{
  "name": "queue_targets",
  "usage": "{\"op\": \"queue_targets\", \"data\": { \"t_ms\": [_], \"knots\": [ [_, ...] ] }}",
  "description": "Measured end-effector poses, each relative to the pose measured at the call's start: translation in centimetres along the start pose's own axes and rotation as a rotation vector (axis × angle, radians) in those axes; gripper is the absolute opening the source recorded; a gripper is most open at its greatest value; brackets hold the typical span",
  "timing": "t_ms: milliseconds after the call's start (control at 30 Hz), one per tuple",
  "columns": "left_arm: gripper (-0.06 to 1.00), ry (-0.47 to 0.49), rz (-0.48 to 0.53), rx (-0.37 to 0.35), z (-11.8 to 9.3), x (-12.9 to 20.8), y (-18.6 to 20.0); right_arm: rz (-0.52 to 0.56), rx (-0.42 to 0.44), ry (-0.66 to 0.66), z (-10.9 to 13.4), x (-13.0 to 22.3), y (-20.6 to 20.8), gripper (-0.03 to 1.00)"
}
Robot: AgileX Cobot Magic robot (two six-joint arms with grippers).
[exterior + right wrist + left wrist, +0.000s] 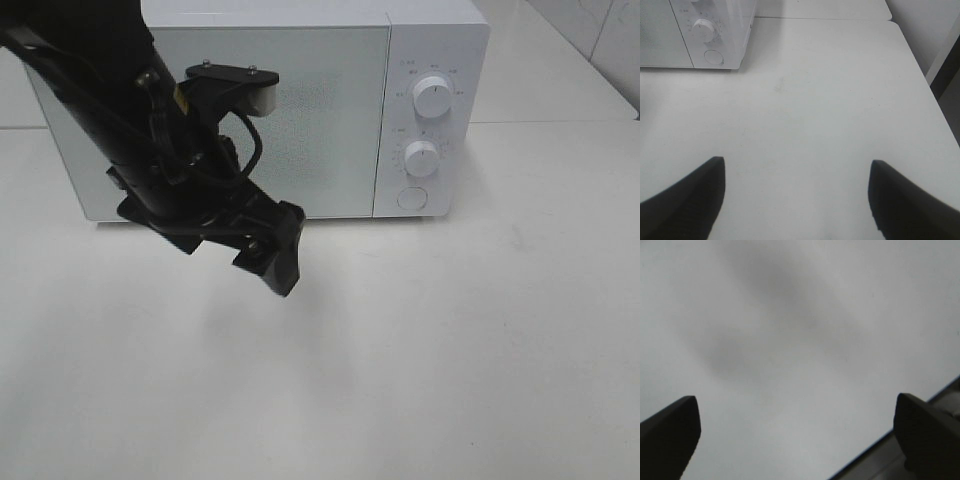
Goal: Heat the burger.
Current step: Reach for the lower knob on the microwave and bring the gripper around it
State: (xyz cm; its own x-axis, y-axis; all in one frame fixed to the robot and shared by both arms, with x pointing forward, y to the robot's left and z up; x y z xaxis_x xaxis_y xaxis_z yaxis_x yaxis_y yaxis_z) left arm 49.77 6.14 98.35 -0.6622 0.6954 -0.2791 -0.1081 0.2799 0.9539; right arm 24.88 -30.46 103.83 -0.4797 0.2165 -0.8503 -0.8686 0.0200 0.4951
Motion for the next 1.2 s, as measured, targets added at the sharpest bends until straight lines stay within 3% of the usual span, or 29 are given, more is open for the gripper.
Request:
{"op": "queue_targets", "data": {
  "t_ms": [200,300,367,533,567,600,667,767,833,1000,1200],
  "knots": [
    [0.97,0.032,0.147,0.037,-0.1,2.0,1.5,0.0,0.0,0.0,0.0,0.0,0.0,0.76],
    [0.97,0.043,0.147,0.036,0.2,2.2,1.9,0.0,0.0,0.0,0.0,0.0,0.0,0.76],
    [0.97,0.118,0.124,0.02,2.5,3.0,4.2,0.0,0.0,0.0,0.0,0.0,0.0,0.76],
    [0.97,0.22,0.085,-0.008,5.3,4.5,7.1,0.0,0.0,0.0,0.0,0.0,0.0,0.76],
    [0.97,0.276,0.059,-0.031,6.9,5.4,8.6,0.0,0.0,0.0,0.0,0.0,0.0,0.76],
    [0.97,0.276,0.059,-0.031,6.9,5.4,8.6,0.0,0.0,0.0,0.0,0.0,0.0,0.76],
    [0.97,0.343,0.005,-0.082,8.9,6.9,11.1,0.0,0.0,0.0,0.0,0.0,0.0,0.76],
    [0.97,0.359,-0.009,-0.098,9.4,7.4,11.7,0.0,0.0,0.0,0.0,0.0,0.0,0.76],
    [0.97,0.443,-0.075,-0.179,11.1,10.1,14.7,0.0,0.0,0.0,0.0,0.0,0.0,0.76],
    [0.97,0.53,-0.103,-0.23,11.3,13.4,16.2,0.0,0.0,0.0,0.0,0.0,0.0,0.76],
    [0.97,0.589,-0.098,-0.25,9.2,17.6,15.8,0.0,0.0,0.0,0.0,0.0,0.0,0.76]
  ]
}}
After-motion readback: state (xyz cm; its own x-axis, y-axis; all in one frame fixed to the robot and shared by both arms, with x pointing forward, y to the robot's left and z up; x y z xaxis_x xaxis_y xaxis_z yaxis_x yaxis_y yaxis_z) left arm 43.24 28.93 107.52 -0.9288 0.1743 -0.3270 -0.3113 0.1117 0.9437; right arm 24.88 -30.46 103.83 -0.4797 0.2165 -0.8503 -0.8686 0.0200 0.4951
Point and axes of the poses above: a point on each arm's last joint axis where the gripper is mounted, y pointing back along that axis away from the gripper, z along the wrist's bending axis when the last joint is at zero, x = y × z, the point moved 2 cm from there along -y, pointing out along that axis toward the gripper, and after that the axes turned 11 degrees about -y, right-handed, at the moved point
